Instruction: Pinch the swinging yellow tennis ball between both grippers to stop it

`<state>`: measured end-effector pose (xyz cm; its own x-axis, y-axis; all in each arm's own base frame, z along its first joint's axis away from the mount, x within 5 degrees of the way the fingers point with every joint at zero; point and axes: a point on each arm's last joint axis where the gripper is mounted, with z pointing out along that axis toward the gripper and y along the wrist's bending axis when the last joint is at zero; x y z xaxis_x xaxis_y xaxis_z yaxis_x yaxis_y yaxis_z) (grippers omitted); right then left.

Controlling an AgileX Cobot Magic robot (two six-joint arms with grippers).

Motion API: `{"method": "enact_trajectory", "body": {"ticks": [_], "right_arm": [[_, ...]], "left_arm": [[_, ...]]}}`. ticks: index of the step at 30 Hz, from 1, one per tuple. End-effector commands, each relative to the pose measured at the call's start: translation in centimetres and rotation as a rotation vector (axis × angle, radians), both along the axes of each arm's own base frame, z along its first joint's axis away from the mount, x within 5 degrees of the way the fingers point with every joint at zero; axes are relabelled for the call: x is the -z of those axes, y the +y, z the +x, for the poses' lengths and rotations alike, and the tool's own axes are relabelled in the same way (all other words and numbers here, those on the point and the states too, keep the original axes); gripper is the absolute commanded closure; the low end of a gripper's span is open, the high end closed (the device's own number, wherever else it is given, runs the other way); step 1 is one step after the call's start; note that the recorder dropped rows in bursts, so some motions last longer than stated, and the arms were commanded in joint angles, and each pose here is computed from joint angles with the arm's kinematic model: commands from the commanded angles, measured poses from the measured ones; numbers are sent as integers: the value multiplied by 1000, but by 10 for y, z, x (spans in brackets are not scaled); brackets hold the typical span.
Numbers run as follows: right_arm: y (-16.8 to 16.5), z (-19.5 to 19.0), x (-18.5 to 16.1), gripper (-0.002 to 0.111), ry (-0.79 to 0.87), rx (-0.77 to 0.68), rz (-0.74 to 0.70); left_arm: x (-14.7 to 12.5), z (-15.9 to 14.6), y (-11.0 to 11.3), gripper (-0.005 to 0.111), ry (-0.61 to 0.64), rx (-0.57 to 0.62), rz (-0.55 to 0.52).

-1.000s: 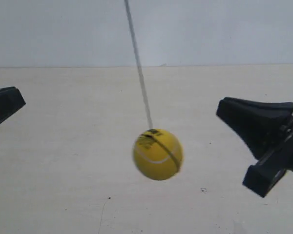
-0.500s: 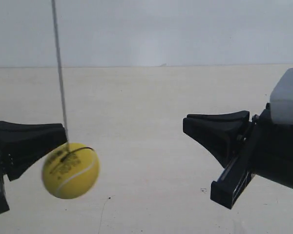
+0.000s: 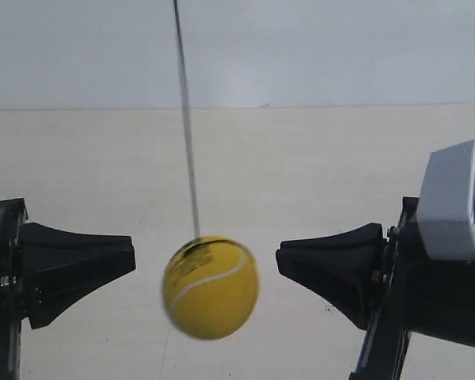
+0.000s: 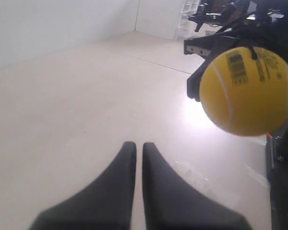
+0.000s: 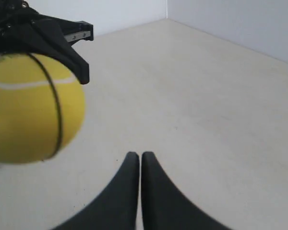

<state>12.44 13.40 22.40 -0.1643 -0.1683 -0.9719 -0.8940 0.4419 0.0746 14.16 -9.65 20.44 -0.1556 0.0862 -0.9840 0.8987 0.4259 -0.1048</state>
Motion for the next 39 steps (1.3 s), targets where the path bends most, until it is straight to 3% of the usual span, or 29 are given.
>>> {"method": "enact_trajectory", "body": {"ticks": [1,19,25,39], "right_arm": [[1,-2,1,108,10,-29,-12],[2,-3,0,108,6,-42,-13],[5,-7,-5,108,-14,-99,50],[4,-3,-19,108,-33,-49,196]], "left_arm": [[-4,-7,-5,102,-25,105,-33],[-5,-9,-5,102,-32,129,-40],[-7,-7,-5,102,-57,102,-53],[-11,-2,-3,102,-124,48,-69]]}}
